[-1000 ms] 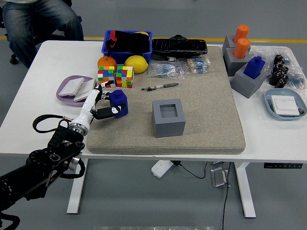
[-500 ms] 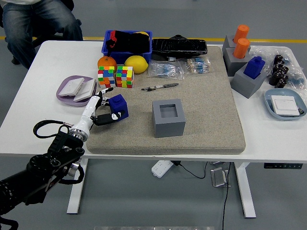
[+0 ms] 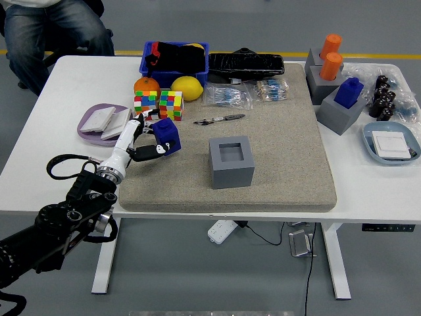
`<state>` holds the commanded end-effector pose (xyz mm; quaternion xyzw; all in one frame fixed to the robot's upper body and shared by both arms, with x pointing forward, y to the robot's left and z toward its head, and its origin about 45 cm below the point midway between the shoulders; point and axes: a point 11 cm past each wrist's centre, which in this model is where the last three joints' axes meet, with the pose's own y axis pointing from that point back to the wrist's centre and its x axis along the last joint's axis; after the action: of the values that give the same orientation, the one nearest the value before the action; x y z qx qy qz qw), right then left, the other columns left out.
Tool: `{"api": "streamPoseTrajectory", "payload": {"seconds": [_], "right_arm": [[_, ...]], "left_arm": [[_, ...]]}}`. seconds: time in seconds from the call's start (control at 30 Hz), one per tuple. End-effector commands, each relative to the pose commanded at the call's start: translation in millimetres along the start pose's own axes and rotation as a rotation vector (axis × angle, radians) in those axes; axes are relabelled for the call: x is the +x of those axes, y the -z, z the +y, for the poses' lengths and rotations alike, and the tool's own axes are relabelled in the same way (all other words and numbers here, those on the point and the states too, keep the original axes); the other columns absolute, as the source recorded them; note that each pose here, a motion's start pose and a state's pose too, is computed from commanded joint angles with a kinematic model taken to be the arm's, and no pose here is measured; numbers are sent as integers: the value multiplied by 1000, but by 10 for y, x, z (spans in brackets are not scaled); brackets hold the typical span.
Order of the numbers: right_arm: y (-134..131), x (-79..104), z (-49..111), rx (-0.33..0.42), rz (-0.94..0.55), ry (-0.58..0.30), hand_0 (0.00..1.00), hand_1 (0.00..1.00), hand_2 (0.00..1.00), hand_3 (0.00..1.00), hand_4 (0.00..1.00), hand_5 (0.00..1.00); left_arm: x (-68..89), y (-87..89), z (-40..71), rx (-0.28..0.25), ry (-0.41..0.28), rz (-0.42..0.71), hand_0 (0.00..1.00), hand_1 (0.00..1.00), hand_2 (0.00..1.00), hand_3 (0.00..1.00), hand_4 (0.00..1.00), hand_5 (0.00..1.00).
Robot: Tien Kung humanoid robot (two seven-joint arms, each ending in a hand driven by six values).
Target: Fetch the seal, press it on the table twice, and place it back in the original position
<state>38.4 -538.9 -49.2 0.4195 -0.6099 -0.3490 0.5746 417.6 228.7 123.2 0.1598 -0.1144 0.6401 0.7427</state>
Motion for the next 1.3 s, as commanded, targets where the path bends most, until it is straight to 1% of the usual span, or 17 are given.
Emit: {"api": "streamPoseTrajectory", "payload": {"seconds": [0.1, 0.3, 0.4, 0.53, 0.77, 0.9, 1.0, 1.3], "right_arm": [[-4, 1, 0, 0, -1, 0, 924, 747, 732, 715, 795, 345], [0, 0, 0, 1, -1, 0, 924, 747, 732, 715, 796, 346], [10, 0, 1, 2, 0, 0, 924, 747, 732, 715, 796, 346], [8, -6, -1, 2, -2, 1, 925, 747, 732, 715, 796, 345], [18, -5, -1, 4, -3, 0, 925, 747, 732, 715, 797, 345], [20, -2, -1, 4, -1, 0, 925, 747, 732, 715, 797, 345], [20, 5, -1, 3, -2, -2, 925, 747, 732, 715, 797, 345], [32, -1, -1, 6, 3, -1, 925, 747, 732, 717, 798, 344]], "left_arm": [[-15, -94, -23, -24, 7, 7, 818, 565, 450, 883, 677, 2], [-148, -432, -77, -98, 67, 29, 818, 565, 451, 882, 675, 2], [-278, -591, -66, -132, 117, 41, 818, 565, 451, 882, 675, 2], [-467, -720, -32, -157, 180, 43, 818, 562, 452, 883, 674, 2], [-705, -824, -13, -162, 263, 32, 818, 556, 452, 883, 673, 2], [-781, -838, -27, -149, 302, 13, 818, 554, 451, 884, 672, 2], [-823, -842, -46, -135, 330, -7, 818, 554, 451, 884, 672, 2], [-856, -861, -94, -131, 351, -49, 817, 552, 450, 883, 671, 2]]}}
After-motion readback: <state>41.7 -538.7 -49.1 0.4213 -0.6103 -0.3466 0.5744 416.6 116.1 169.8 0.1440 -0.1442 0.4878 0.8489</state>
